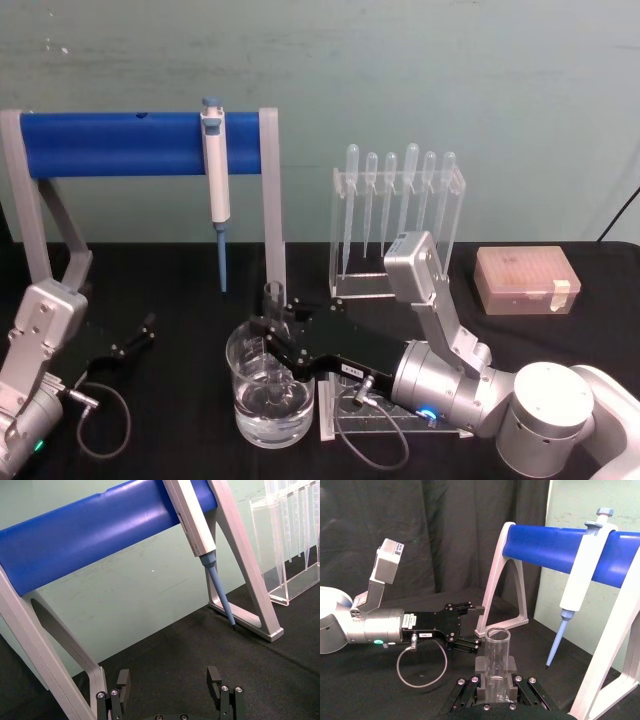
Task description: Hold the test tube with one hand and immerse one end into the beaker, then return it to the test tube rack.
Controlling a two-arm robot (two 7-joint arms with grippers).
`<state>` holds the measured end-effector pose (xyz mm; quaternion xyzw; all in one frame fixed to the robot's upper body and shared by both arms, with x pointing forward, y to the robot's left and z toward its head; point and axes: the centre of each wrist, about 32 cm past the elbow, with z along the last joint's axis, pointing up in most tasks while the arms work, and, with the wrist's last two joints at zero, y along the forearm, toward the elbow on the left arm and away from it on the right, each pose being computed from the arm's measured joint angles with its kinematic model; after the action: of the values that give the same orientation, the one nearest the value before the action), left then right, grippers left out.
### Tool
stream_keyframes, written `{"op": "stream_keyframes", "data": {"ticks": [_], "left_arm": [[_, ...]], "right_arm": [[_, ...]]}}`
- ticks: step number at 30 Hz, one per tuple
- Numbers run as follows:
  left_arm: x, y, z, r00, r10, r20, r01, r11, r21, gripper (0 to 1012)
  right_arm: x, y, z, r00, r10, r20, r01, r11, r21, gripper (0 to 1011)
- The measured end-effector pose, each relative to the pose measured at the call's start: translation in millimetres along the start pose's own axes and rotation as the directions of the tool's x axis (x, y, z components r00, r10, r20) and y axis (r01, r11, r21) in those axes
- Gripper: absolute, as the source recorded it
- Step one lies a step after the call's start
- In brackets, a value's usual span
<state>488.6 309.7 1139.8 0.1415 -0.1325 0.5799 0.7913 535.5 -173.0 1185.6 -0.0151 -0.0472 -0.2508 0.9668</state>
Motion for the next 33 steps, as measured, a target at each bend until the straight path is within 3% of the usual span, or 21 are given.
{"op": "stream_keyframes", "data": {"ticks": [33], "left_arm": [[0.0, 0.0, 0.0, 1.0, 0.0, 0.0, 0.0, 1.0, 0.0, 1000]], "right_arm": [[0.0, 0.0, 0.0, 1.0, 0.0, 0.0, 0.0, 1.0, 0.0, 225]]}}
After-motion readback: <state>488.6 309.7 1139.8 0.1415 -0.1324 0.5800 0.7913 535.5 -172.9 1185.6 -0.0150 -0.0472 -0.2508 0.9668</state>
